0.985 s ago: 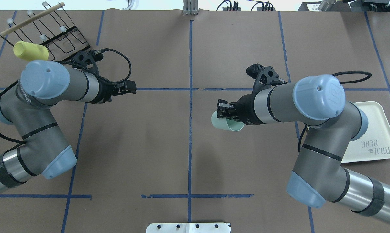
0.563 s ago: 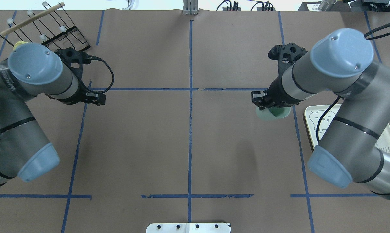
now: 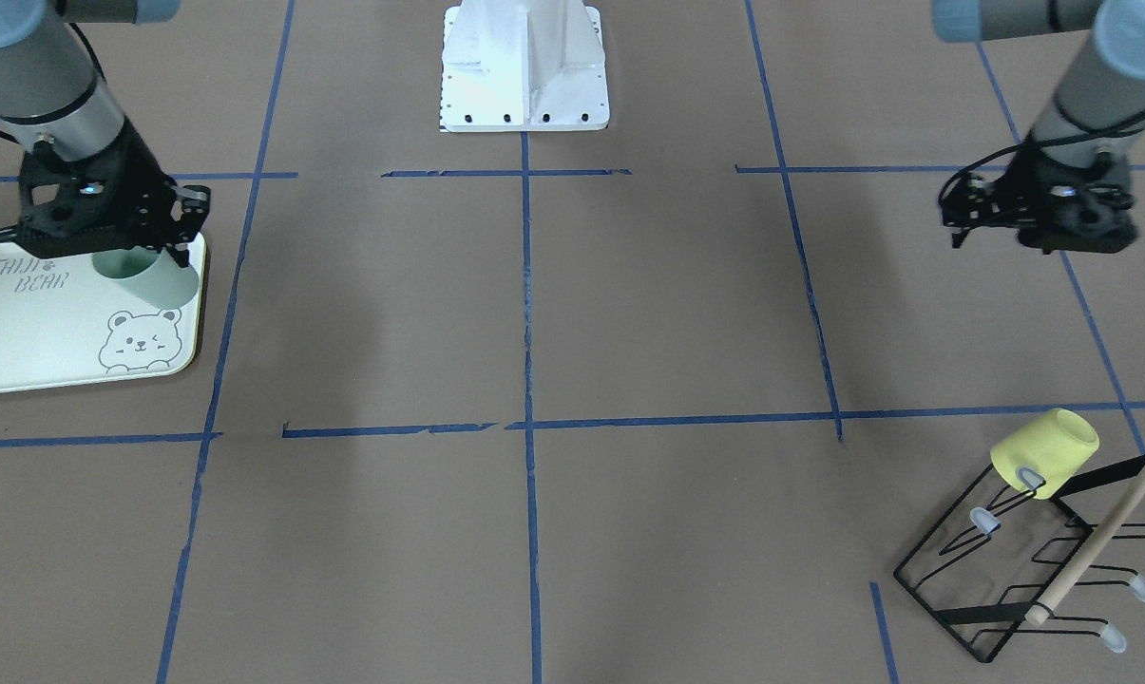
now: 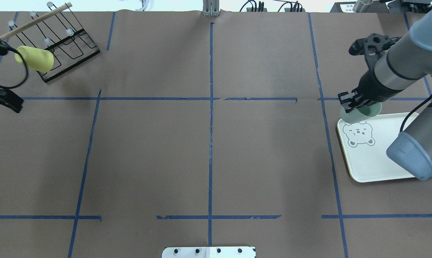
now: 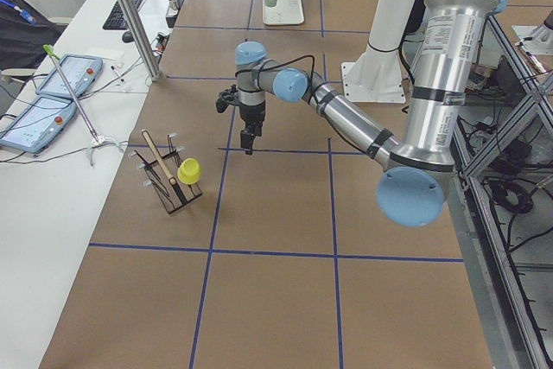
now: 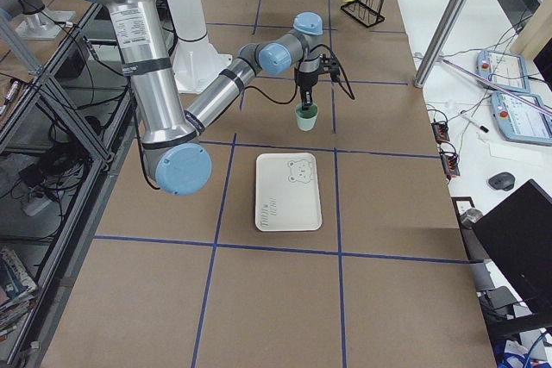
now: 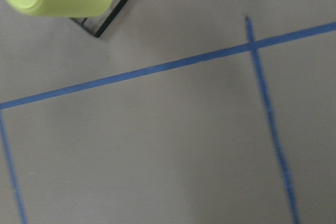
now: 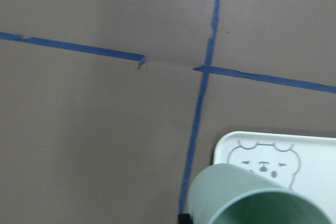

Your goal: Left arm grabs green cup and hands to right arm on tray

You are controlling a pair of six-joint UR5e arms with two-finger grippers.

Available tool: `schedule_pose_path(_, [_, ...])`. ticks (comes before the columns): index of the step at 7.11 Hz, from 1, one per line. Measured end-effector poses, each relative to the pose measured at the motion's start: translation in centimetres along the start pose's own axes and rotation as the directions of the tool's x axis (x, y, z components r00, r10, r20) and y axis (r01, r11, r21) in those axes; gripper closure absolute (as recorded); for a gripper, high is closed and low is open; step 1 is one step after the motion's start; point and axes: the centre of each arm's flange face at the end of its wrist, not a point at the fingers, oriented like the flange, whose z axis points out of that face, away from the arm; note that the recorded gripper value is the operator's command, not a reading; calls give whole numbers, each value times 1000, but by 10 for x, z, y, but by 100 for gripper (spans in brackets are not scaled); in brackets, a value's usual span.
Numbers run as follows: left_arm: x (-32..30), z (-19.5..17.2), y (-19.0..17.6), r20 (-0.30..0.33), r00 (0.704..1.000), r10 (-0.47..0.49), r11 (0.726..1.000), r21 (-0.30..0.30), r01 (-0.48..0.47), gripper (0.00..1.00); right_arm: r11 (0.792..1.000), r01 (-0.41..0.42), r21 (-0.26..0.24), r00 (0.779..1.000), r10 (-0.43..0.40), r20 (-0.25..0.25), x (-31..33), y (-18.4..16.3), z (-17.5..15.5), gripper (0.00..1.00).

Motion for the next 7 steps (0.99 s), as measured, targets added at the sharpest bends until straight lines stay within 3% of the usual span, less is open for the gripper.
schedule_pose_path(2, [-124,3,42,-92,995,-44,999,-28,41,0,999,38,-35,999,-39,-17,70,10,1,99])
schedule_pose_path(4, [-187,17,98,-129,989,-78,997,-37,74,0,998,41,-52,999,-41,-16,108,26,10,100])
schedule_pose_path(7, [-206,22,124,-141,985,-102,995,-37,98,0,997,-59,46,998,57,40,147,36,57,99])
